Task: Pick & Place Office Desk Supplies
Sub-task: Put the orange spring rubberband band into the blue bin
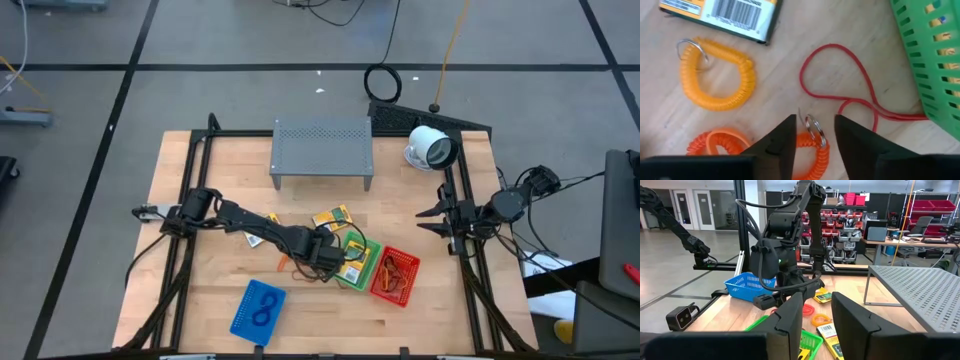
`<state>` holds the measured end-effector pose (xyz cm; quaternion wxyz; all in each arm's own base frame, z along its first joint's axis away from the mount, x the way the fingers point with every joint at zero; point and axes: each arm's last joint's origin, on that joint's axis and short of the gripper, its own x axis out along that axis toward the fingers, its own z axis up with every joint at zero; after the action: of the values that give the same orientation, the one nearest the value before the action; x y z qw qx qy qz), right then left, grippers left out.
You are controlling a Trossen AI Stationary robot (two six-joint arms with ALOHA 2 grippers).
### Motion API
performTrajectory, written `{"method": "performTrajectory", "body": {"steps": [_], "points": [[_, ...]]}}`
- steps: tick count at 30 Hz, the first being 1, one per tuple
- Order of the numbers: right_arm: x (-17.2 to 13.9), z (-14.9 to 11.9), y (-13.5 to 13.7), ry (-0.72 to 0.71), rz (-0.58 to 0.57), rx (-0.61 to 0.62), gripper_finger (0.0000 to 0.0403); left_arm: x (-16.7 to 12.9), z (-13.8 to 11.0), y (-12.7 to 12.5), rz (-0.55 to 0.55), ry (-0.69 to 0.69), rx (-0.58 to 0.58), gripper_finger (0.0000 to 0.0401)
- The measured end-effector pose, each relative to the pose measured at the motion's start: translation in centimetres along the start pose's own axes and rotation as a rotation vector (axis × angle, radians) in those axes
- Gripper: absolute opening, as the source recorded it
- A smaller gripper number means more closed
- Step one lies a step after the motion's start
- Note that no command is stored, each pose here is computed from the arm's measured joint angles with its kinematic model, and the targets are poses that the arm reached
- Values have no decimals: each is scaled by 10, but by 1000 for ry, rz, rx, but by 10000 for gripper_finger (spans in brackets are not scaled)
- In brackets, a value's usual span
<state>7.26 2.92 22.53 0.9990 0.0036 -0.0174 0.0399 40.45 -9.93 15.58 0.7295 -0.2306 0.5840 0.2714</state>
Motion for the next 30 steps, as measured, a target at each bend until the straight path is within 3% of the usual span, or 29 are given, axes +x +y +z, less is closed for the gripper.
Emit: {"method": "performTrajectory", "body": {"steps": [7, 17, 23, 30], "points": [[0, 0, 0, 0, 0, 0, 95, 0, 0, 0, 13, -13, 23, 13], [0, 0, 0, 0, 0, 0, 95, -1, -3, -2, 2, -1, 46, 6], [0, 0, 0, 0, 0, 0, 95, -9, -3, -9, 0, -81, 68, 4], [0, 0, 0, 0, 0, 0, 94, -44, 10, -27, -31, -242, 132, 3]]}}
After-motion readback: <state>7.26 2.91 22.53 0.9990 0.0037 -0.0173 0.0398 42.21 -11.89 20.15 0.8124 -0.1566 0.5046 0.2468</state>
